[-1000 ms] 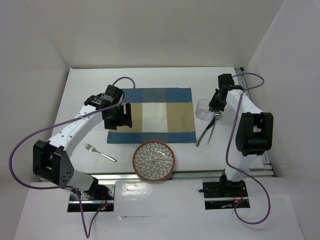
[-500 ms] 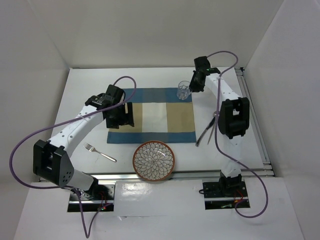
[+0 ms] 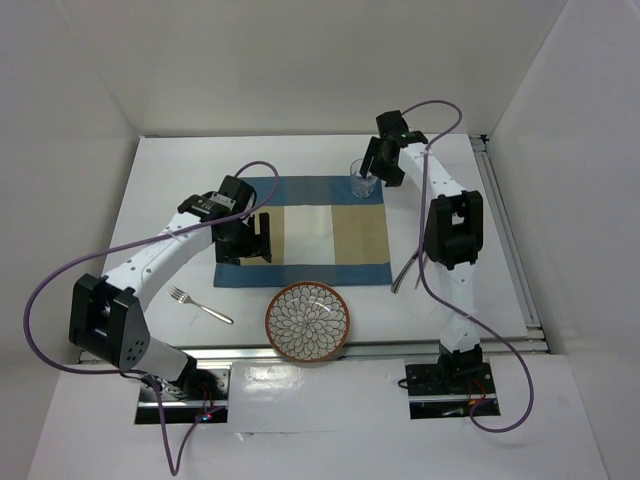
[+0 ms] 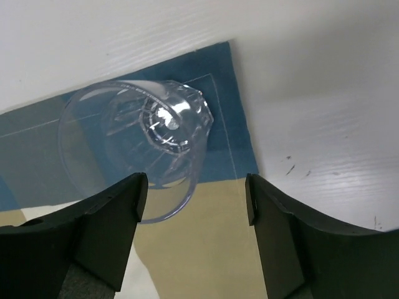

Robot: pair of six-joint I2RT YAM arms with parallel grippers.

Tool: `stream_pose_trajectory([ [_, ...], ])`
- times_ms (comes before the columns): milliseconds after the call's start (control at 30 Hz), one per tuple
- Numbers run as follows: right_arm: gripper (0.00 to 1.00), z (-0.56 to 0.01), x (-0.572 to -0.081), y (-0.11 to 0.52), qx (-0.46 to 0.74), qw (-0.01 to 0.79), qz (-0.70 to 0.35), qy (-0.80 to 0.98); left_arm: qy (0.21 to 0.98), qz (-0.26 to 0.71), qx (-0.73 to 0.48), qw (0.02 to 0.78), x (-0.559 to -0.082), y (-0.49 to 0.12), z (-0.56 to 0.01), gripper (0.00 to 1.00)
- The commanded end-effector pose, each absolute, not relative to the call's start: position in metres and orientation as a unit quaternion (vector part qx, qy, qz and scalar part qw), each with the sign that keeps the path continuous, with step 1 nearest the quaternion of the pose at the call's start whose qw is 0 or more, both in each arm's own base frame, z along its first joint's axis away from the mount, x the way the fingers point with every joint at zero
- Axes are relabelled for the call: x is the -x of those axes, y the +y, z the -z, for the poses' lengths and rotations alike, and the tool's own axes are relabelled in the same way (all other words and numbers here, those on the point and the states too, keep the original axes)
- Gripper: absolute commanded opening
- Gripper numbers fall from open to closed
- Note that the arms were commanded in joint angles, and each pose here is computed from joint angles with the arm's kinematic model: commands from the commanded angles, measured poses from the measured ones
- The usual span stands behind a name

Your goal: Set the dinner table for one person

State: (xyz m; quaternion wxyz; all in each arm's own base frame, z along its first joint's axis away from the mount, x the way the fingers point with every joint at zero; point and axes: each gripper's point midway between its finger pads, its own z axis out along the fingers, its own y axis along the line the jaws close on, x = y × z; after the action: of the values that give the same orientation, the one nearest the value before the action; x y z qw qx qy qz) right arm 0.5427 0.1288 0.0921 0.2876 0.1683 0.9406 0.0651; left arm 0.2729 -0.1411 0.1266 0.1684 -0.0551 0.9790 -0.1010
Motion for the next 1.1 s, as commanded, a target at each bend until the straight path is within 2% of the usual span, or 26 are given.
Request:
stream_pose_trajectory([
  [0,0.76,-0.154,-0.540,0.138,-0.159,0.332,-0.085,0.926,0.980,0.095,0.064,0.164,-0.271,-0.140,-0.125,0.92],
  [133,0.78,-0.197,-0.513,0.143,-0.140,0.355,-0.096,0.919,0.977,0.064,0.089,0.183,-0.281,-0.126,-0.140,0.92],
  [167,0.78,-0.178,-0.491,0.149,-0.124,0.330,-0.093,0.931,0.974,0.051,0.099,0.195,-0.286,-0.121,-0.149,0.91],
  [200,0.78,-0.205,-0.477,0.153,-0.110,0.357,-0.105,0.922,0.972,0.008,0.114,0.204,-0.286,-0.105,-0.151,0.91],
  [233,0.79,-0.205,-0.461,0.159,-0.099,0.353,-0.118,0.923,0.970,-0.008,0.122,0.212,-0.288,-0.099,-0.155,0.91],
  [267,0.79,-0.201,-0.442,0.167,-0.086,0.344,-0.131,0.926,0.967,-0.017,0.125,0.223,-0.289,-0.094,-0.161,0.91],
  [300,0.79,-0.190,-0.403,0.174,-0.066,0.327,-0.136,0.933,0.963,-0.027,0.134,0.233,-0.291,-0.086,-0.165,0.91],
  [333,0.83,-0.184,-0.385,0.177,-0.068,0.319,-0.142,0.935,0.957,-0.034,0.143,0.251,-0.291,-0.080,-0.173,0.91],
  [367,0.83,-0.178,-0.363,0.187,-0.057,0.310,-0.149,0.937,0.953,-0.031,0.158,0.258,-0.292,-0.075,-0.177,0.91],
  [500,0.86,-0.141,-0.267,0.200,-0.047,0.254,-0.210,0.943,0.945,-0.011,0.208,0.251,-0.284,-0.059,-0.177,0.95],
  [600,0.95,-0.116,-0.223,0.216,-0.047,0.206,-0.253,0.944,0.947,0.011,0.219,0.233,-0.276,-0.061,-0.165,0.96],
  [733,0.95,-0.089,-0.189,0.238,-0.041,0.155,-0.285,0.945,0.953,0.029,0.218,0.211,-0.269,-0.067,-0.154,0.96],
  [1033,0.76,-0.047,-0.173,0.266,-0.005,0.123,-0.287,0.950,0.952,0.043,0.212,0.217,-0.268,-0.070,-0.157,0.96],
  [1067,0.67,-0.043,-0.171,0.273,-0.002,0.117,-0.292,0.949,0.951,0.035,0.213,0.220,-0.268,-0.067,-0.157,0.96],
])
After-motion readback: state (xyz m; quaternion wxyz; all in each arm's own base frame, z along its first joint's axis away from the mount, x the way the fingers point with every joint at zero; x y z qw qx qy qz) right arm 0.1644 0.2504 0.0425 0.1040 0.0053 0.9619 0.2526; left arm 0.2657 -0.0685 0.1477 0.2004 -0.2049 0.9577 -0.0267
